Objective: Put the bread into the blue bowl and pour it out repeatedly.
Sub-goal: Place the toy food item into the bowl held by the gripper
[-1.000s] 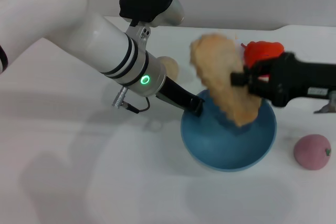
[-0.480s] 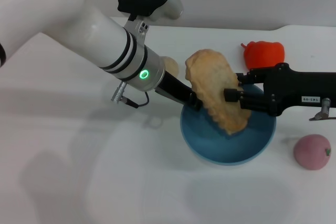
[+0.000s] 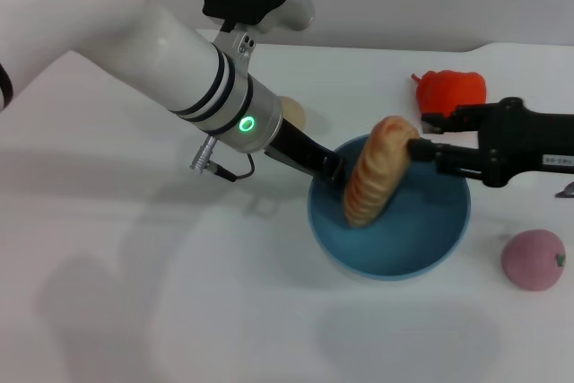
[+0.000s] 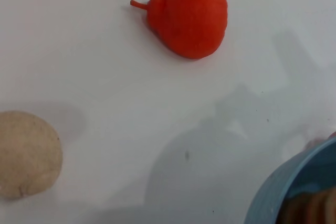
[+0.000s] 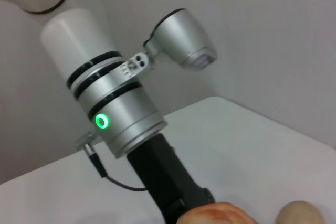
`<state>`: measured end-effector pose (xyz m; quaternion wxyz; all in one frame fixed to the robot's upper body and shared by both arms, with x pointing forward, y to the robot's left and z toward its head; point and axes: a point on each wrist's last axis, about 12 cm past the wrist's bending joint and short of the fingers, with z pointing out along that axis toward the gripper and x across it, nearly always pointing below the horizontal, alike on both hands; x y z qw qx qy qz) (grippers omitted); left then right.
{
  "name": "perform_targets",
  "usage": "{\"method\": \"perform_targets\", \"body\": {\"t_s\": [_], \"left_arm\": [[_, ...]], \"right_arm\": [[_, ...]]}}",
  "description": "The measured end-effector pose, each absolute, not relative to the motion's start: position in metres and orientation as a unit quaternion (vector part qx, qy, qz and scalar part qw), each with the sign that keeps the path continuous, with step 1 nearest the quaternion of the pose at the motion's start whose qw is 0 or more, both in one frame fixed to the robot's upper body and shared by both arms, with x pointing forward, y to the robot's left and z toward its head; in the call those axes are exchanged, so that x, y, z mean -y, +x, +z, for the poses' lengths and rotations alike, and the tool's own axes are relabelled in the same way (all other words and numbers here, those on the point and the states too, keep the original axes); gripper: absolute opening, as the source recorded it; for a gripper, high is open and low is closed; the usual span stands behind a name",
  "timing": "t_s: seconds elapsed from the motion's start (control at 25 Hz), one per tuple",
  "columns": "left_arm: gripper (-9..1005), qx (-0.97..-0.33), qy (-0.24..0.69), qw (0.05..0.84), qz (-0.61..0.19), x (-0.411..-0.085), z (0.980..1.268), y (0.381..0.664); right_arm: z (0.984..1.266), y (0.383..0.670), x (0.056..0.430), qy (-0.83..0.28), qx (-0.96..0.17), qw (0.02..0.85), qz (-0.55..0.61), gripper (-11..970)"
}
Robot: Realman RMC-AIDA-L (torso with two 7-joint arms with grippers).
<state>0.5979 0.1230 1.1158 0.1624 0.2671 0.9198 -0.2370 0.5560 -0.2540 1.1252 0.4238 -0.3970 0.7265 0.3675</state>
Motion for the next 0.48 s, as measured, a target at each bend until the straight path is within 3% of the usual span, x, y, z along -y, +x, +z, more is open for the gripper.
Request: {"method": "perform_targets", "body": {"t_s": [0.48], "left_arm": [[22,-0.925,0.279,0.147,-0.213,-0.114,1.101,0.598]], "right_arm": [[1.134,0.537,0.323,-0.255,-0.731,0.532,0.344,454]]}}
